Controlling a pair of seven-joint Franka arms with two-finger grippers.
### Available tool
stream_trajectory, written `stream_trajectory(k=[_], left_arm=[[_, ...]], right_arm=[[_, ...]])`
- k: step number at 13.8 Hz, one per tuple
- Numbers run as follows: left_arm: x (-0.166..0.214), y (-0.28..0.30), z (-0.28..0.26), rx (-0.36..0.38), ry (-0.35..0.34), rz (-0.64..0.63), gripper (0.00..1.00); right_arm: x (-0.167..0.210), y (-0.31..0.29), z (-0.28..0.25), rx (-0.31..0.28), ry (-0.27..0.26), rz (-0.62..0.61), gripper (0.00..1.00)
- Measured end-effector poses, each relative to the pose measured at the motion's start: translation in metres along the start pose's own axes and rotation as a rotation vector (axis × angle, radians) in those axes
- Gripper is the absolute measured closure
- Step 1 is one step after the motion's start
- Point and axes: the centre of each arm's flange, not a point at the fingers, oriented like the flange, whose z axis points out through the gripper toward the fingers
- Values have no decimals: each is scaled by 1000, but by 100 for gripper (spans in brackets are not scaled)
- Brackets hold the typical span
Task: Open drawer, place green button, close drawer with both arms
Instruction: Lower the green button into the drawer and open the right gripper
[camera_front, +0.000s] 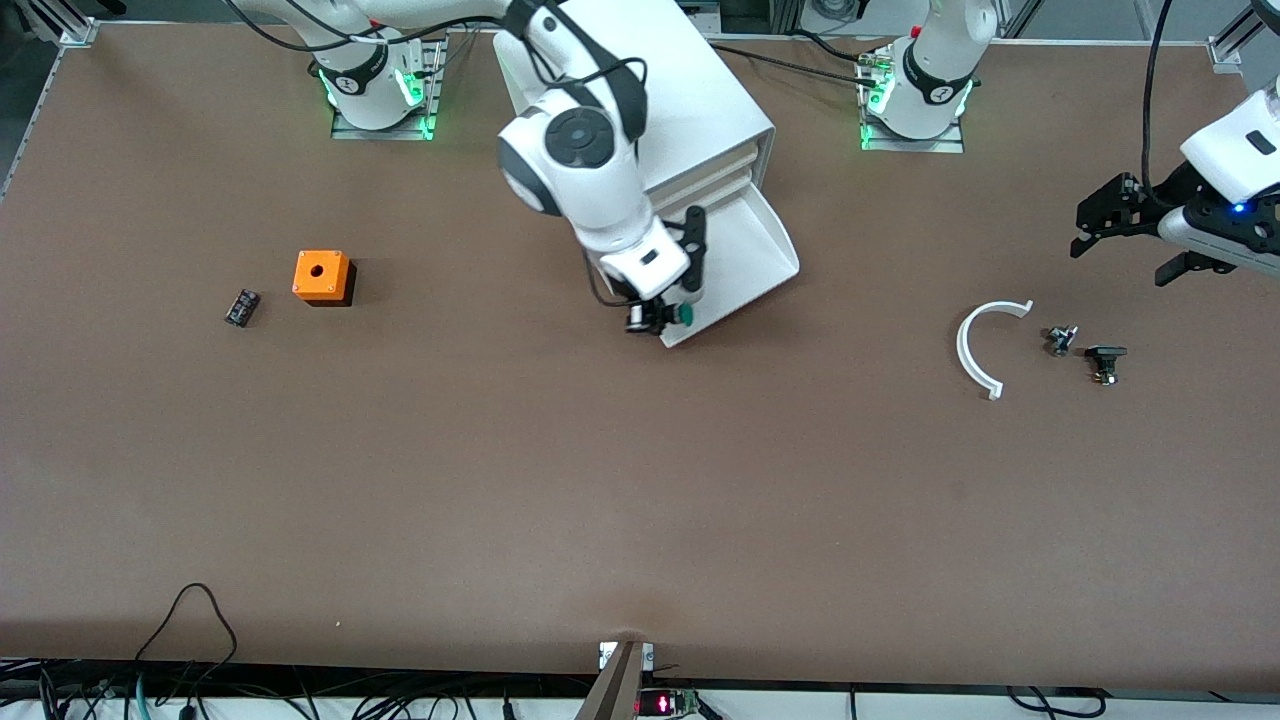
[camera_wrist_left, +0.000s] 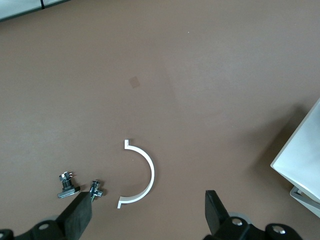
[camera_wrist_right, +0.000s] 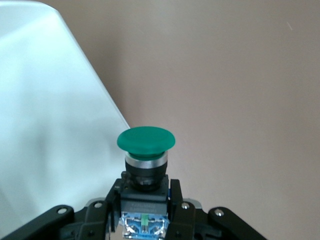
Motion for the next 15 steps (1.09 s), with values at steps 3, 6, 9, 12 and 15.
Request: stream_trajectory(k=[3,6,9,12,15], left_arm=[[1,2,1,27,-13,14,0],[2,5,1,34,-16,22,0],[2,5,1,35,-16,22,0],[3,4,0,35,-15,20,0],[4,0,2,33,-19,14,0]], right_arm=[[41,-36,3,-13,-34,-145,59],[48,-58,16,32,-95,-263,59],[41,-66,40,83,-145,-333,59],[41,-77,63,105,-177,-361,59],[52,-89,68,109,-174,-383,59]])
